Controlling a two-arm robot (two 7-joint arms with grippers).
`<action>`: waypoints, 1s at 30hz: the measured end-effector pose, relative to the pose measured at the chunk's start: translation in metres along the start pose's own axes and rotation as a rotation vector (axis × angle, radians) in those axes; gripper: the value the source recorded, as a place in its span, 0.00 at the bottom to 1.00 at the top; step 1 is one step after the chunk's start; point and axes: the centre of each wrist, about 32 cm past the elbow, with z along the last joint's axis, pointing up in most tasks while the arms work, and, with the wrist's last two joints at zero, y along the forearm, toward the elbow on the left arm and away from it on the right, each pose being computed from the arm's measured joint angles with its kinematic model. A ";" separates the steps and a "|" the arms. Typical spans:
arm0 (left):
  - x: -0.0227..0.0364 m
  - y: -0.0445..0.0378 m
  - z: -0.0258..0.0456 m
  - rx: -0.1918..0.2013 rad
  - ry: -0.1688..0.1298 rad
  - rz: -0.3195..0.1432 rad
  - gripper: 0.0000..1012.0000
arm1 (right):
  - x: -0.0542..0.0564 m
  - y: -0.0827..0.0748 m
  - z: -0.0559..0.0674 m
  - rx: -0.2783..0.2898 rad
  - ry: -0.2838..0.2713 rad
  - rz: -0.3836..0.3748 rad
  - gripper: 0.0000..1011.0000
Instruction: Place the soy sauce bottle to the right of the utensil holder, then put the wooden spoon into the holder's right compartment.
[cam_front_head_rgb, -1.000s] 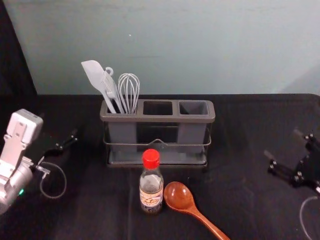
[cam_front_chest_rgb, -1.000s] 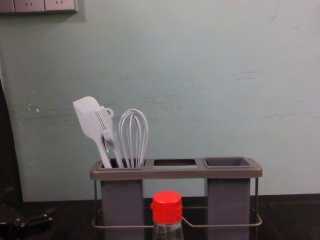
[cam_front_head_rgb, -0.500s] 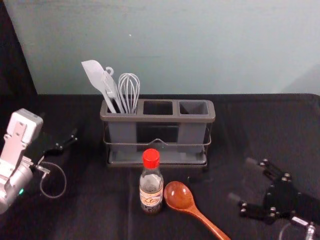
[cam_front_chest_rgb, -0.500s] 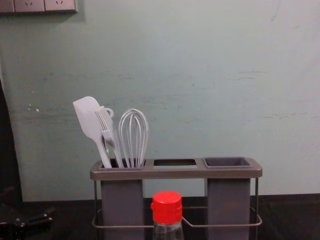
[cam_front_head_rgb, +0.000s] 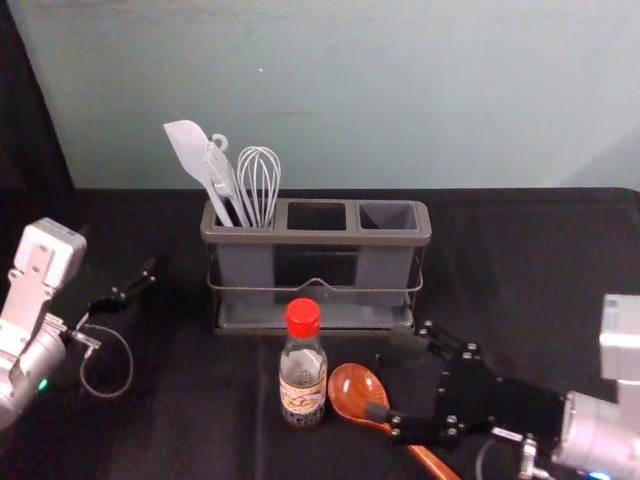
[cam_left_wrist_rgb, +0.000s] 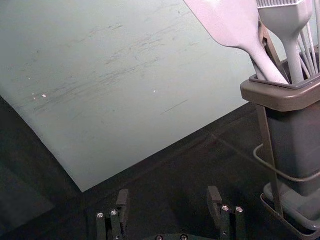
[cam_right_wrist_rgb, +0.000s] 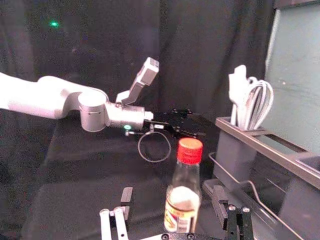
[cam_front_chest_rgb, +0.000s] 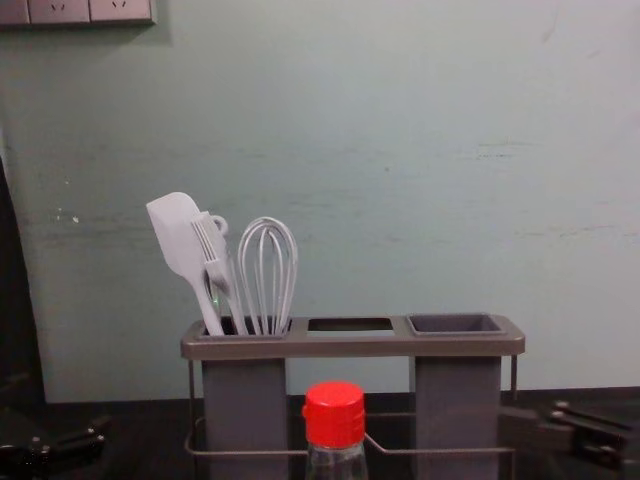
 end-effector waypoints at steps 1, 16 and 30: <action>0.0000 0.0000 0.0000 0.000 0.000 0.000 1.00 | 0.001 0.006 0.000 0.000 0.001 0.011 0.99; 0.0000 0.0000 0.0000 0.000 0.000 0.000 1.00 | 0.022 0.046 0.004 -0.009 0.109 0.041 0.99; 0.0000 0.0000 0.0000 0.000 0.000 0.000 1.00 | 0.032 0.075 0.014 -0.036 0.100 0.047 0.99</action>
